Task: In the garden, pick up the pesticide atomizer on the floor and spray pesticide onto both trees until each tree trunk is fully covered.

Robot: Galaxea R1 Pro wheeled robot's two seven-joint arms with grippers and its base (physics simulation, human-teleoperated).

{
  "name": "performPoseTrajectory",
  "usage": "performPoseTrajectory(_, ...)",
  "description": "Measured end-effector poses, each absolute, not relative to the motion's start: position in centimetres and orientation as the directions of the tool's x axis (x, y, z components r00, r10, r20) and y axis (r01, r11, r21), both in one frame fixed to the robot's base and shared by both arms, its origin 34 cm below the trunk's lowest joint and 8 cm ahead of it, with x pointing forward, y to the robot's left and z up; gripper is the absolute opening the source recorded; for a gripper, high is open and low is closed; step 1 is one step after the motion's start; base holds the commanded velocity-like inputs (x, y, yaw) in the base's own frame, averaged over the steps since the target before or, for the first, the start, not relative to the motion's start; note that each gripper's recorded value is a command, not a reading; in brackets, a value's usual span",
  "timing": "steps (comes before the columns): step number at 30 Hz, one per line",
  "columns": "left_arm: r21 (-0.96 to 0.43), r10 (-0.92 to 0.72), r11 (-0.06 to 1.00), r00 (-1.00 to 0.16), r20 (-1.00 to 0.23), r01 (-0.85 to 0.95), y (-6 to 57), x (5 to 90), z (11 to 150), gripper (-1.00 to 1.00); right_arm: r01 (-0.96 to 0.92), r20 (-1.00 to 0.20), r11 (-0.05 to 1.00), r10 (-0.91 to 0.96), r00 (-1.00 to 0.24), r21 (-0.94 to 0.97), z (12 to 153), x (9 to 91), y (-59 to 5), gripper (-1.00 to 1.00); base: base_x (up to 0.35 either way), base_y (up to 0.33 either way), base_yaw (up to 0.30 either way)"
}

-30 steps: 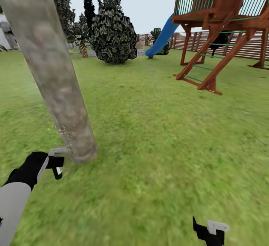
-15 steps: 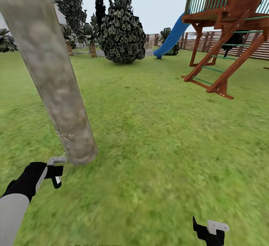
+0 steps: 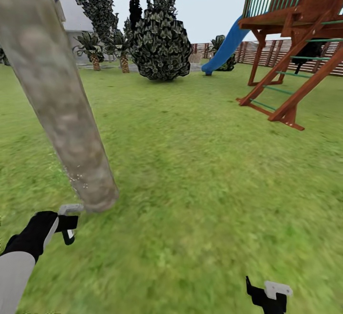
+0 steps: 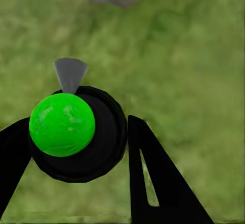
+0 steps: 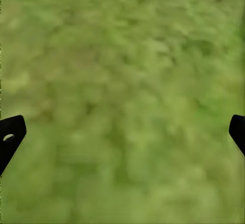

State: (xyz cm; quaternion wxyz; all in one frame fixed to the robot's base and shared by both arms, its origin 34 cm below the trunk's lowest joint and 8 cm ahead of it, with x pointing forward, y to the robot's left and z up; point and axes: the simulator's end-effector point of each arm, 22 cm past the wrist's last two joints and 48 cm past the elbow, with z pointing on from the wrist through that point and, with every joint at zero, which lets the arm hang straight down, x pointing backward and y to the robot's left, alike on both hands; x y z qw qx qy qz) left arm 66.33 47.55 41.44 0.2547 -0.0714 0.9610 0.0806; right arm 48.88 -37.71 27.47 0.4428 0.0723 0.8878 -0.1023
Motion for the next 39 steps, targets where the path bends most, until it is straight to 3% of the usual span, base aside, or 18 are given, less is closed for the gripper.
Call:
performPoseTrajectory(7,0.123,-0.096,0.976,-0.864,-0.495,-0.179,47.26,66.00,41.00,-1.00,0.219,-0.801,0.968,0.038,-0.597,-0.118,27.48,48.88,-37.71,1.00,0.003,-0.060,0.168)
performPoseTrajectory(16,0.123,-0.098,0.976,-0.863,-0.495,-0.182,47.42,65.97,41.03,-1.00,0.219,-0.801,0.968,0.037,-0.597,-0.118,27.48,48.88,-37.72,1.00,0.000,-0.263,0.017)
performPoseTrajectory(25,0.123,-0.099,0.975,-0.862,-0.497,-0.183,47.44,66.00,41.09,-1.00,0.219,-0.801,0.969,0.037,-0.597,-0.118,27.49,48.89,-37.71,1.00,0.040,-0.271,0.233)
performPoseTrajectory(39,0.123,-0.101,0.975,-0.862,-0.497,-0.186,47.56,65.96,41.10,-1.00,0.219,-0.801,0.968,0.037,-0.597,-0.119,27.50,48.88,-37.73,1.00,0.137,-0.269,0.009)
